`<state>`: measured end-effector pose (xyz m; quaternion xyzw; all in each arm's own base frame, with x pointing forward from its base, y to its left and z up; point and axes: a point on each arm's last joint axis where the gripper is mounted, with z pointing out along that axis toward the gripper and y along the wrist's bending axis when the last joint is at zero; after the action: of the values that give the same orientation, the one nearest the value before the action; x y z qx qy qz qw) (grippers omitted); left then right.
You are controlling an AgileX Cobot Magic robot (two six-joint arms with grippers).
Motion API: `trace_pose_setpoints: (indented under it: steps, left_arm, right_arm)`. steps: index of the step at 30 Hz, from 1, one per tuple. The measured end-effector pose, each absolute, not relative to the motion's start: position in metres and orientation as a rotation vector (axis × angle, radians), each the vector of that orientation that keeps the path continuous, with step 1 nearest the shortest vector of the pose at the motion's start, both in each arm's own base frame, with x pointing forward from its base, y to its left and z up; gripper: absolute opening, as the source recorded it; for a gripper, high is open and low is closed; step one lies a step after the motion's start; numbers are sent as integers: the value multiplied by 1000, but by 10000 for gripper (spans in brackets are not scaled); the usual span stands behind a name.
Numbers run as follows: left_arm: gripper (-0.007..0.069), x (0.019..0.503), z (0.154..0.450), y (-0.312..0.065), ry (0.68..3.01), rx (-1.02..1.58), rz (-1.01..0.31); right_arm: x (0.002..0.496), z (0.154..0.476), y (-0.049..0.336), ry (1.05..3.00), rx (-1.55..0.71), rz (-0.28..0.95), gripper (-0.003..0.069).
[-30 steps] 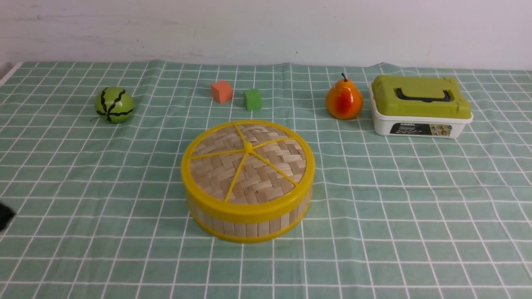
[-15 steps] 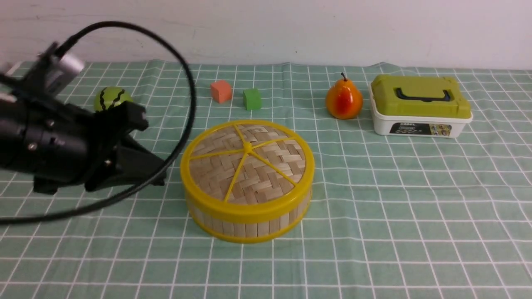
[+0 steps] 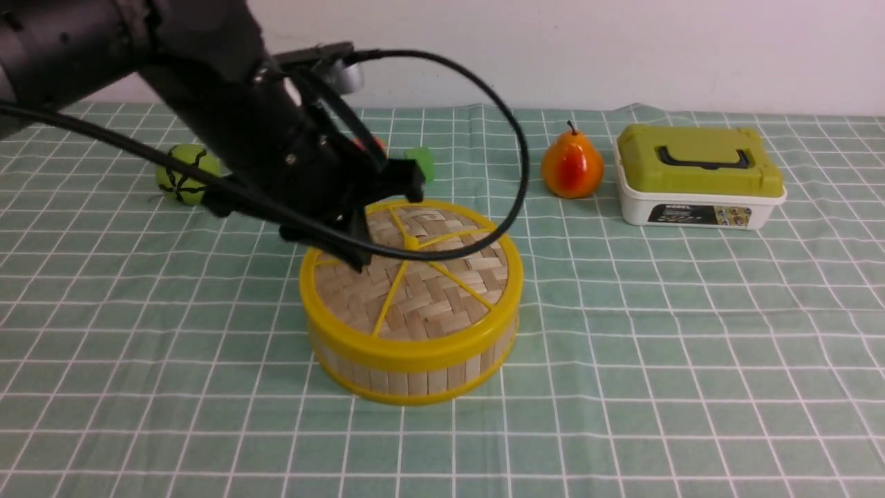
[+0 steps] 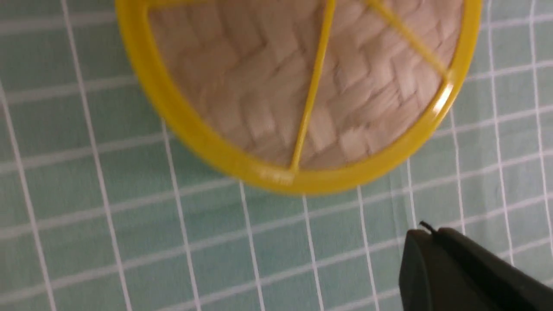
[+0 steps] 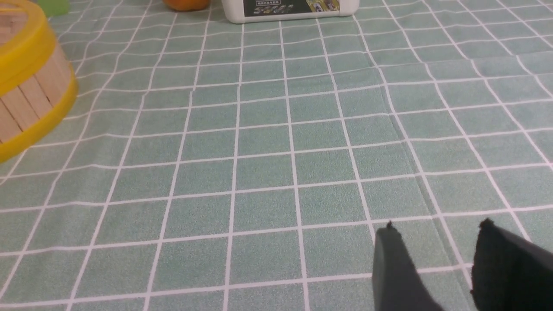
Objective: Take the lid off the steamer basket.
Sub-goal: Use the left arm to lift the lid of the steamer
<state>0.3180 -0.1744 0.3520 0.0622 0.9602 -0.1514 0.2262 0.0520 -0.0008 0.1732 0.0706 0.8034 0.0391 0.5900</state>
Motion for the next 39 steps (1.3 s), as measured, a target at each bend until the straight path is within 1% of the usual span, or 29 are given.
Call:
trace_pose_setpoints:
  steps: [2,5,6,10,11,12,13,14,15,16,17,18,19,20,21,22,23,27,30,39]
  left_arm:
    - [-13,325,354,-187,2564,208,-403]
    - [-13,331,348,-194,2553,214,-404]
    - [-13,338,336,-202,2584,176,-423]
    - [-7,351,320,-211,2635,102,-442]
    - [4,356,315,-214,2652,89,-436]
    - [27,362,312,-216,2664,85,-418]
    - [31,363,312,-216,2663,86,-415]
    - [64,368,311,-218,2662,95,-386]
    - [76,369,313,-218,2657,99,-377]
    - [116,376,312,-219,2655,123,-330]
    - [141,379,312,-219,2652,137,-303]
    - [186,385,312,-219,2645,159,-253]
    - [223,391,308,-220,2650,170,-211]
    - [229,391,309,-220,2647,170,-208]
    - [245,395,305,-221,2653,175,-190]
    - [277,400,300,-223,2660,180,-169]
    - [299,406,290,-226,2677,186,-153]
    - [318,416,271,-232,2706,238,-121]
    - [321,419,264,-233,2714,274,-99]
    - [321,423,266,-231,2672,311,-39]
  right_arm:
    - [52,173,-1,1870,164,91,241]
    - [52,173,-1,1870,164,91,241]
    - [52,173,-1,1870,164,91,241]
    - [52,173,-1,1870,164,91,241]
    - [52,173,-1,1870,164,91,241]
    - [52,173,-1,1870,164,91,241]
    - [52,173,-1,1870,164,91,241]
    - [52,173,-1,1870,164,91,241]
    - [52,173,-1,1870,164,91,241]
    - [52,173,-1,1870,164,91,241]
    - [52,173,-1,1870,164,91,241]
    - [52,173,-1,1870,164,91,241]
    - [52,173,-1,1870,164,91,241]
    - [52,173,-1,1870,164,91,241]
    - [52,173,-1,1870,164,91,241]
    - [52,173,-1,1870,164,91,241]
    - [52,173,-1,1870,164,91,241]
    - [52,173,-1,1870,164,91,241]
    - [52,173,-1,1870,164,91,241]
    - [52,173,-1,1870,164,91,241]
